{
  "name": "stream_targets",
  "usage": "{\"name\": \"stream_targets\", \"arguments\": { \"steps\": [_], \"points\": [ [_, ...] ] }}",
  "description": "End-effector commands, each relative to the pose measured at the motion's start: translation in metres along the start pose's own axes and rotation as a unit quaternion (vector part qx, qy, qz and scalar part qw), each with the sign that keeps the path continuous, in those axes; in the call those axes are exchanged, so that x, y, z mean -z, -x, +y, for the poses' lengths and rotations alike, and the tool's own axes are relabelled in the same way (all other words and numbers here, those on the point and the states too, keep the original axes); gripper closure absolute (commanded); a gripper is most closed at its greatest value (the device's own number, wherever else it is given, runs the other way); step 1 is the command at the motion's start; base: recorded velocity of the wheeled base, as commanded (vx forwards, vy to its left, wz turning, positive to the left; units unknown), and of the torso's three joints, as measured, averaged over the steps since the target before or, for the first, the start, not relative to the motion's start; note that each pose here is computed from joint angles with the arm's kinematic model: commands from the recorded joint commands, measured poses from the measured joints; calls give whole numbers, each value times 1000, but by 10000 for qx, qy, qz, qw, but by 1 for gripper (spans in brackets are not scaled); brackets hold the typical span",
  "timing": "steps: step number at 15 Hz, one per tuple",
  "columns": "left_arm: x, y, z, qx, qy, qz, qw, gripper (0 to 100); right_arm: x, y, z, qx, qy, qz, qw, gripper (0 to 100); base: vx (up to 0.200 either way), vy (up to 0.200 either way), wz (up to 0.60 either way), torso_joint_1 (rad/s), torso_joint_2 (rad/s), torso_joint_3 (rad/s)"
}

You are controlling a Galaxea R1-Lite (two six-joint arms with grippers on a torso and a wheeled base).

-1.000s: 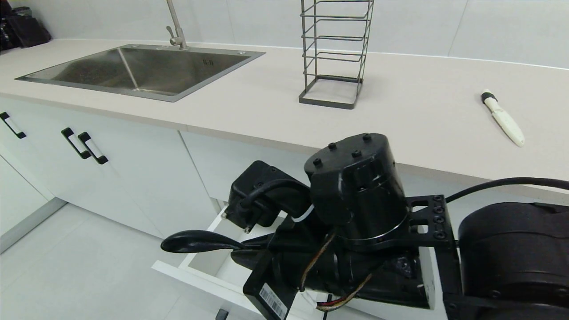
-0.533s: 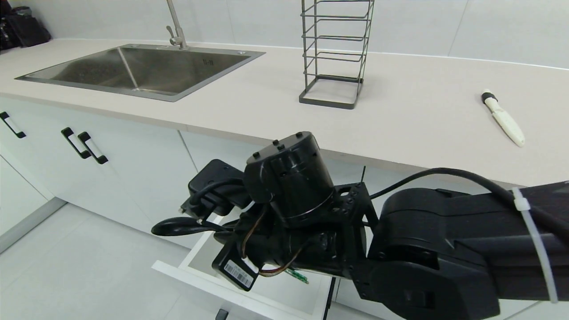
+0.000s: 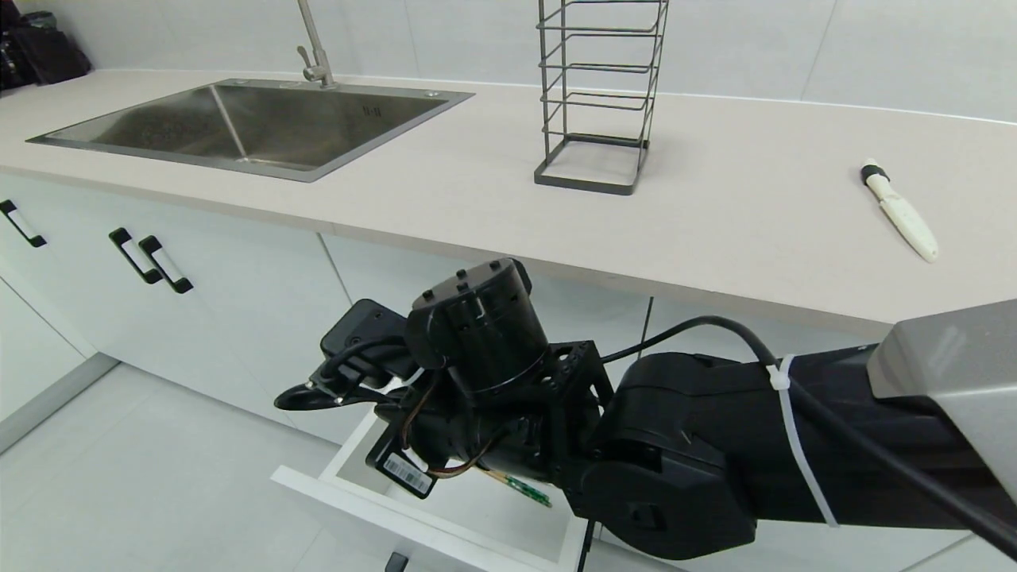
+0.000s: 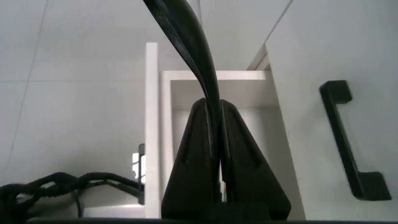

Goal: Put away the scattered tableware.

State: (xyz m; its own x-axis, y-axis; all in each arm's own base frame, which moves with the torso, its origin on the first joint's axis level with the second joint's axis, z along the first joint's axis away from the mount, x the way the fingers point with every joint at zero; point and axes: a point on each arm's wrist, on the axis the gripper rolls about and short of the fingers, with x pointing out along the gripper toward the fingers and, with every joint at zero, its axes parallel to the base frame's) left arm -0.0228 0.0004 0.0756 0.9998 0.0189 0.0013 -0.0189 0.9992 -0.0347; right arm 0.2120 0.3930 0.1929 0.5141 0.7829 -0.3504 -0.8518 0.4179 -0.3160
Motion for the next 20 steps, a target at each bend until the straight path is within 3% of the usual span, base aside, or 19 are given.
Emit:
{"name": "stream_targets", "arguments": {
  "steps": [1,3,5,10,15,20],
  "points": [
    [0,0,0,-5,3,-1,10000,0,3,-4,2,1,7,22,10000,100,0,0,0,0,0,0],
    [0,0,0,-5,3,-1,10000,0,11,-24,5,418,-48,-347,9985,100,0,0,0,0,0,0],
    [0,0,0,-5,-5,-1,10000,0,34,-34,14,736,-67,-158,9971,100,0,0,0,0,0,0],
    [0,0,0,-5,3,-1,10000,0,56,-38,16,842,-181,231,9960,100,0,0,0,0,0,0],
    [0,0,0,-5,3,-1,10000,0,83,-58,9,930,-217,498,9942,100,0,0,0,0,0,0],
    [0,0,0,-5,3,-1,10000,0,96,-83,-7,1108,-279,496,9922,100,0,0,0,0,0,0]
  ]
}}
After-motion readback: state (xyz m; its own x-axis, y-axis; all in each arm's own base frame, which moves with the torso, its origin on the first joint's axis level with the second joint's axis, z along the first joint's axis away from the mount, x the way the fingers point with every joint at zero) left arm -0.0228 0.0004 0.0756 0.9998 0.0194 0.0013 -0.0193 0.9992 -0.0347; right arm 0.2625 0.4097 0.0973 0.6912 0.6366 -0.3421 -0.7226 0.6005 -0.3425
